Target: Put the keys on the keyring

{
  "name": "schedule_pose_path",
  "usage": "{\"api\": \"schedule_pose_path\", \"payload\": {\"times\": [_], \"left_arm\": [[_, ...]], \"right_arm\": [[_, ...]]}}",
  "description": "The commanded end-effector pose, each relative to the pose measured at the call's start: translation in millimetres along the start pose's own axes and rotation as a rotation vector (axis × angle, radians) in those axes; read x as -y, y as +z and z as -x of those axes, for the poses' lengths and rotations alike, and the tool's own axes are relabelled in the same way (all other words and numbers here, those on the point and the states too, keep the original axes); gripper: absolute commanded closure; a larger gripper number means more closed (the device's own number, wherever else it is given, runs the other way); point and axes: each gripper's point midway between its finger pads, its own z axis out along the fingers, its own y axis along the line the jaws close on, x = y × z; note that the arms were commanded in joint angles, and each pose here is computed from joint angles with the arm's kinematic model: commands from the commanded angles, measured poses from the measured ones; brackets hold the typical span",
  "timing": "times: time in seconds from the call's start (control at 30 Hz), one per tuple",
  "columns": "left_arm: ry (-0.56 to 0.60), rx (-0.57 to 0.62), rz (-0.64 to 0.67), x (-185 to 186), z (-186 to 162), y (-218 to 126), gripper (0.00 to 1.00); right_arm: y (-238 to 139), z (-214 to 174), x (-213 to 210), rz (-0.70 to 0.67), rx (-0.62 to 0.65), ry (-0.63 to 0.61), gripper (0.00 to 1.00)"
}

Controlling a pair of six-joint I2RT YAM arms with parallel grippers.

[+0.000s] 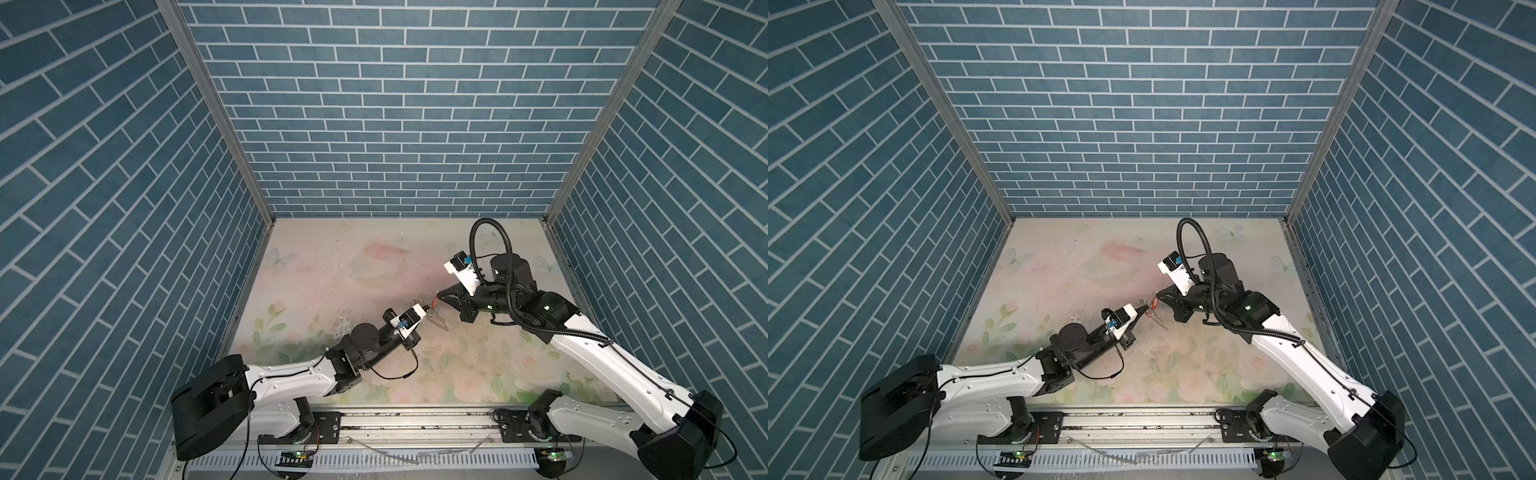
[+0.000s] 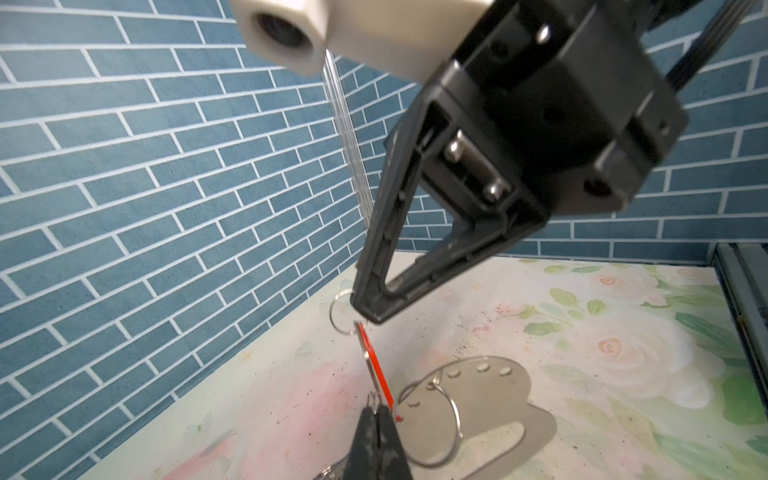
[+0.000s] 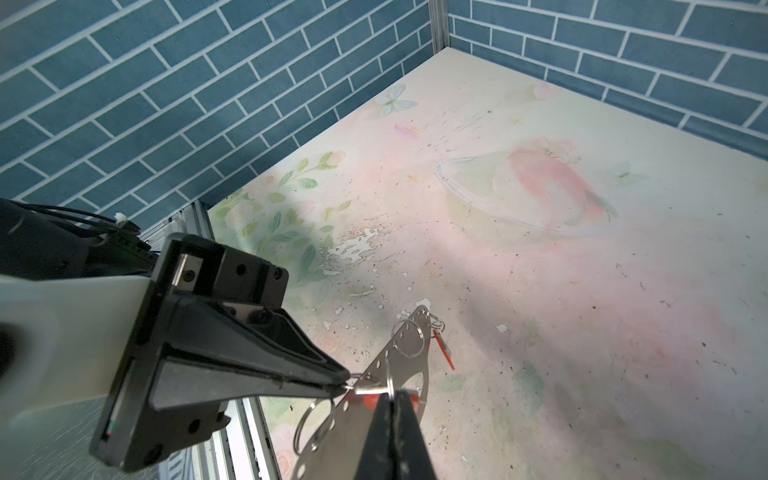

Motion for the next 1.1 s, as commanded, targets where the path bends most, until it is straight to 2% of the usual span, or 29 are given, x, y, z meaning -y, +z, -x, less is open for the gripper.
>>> {"api": "schedule_pose_path", "payload": {"times": [0.0,0.27,0.6,1.07], "left_arm": [[0.002,0.064,0.065,-6,13,-1,1.00],[0.014,0.094,0.145,-9,13,4,1.00],[0.024,0.122,0.140,-3,13,3,1.00],[0.036,0.123,0.204,-11,16,1,1.00]], "right_arm": [[4,-2,-5,0.046,0.018,-0.040,1.00],[3,-2,-14,0.089,0.029,-0.010,1.00],[0,-6,16,-0.094,0.070,0.027,1.00],[5,-6,-10,0.067,0.056,0.031,1.00]]}}
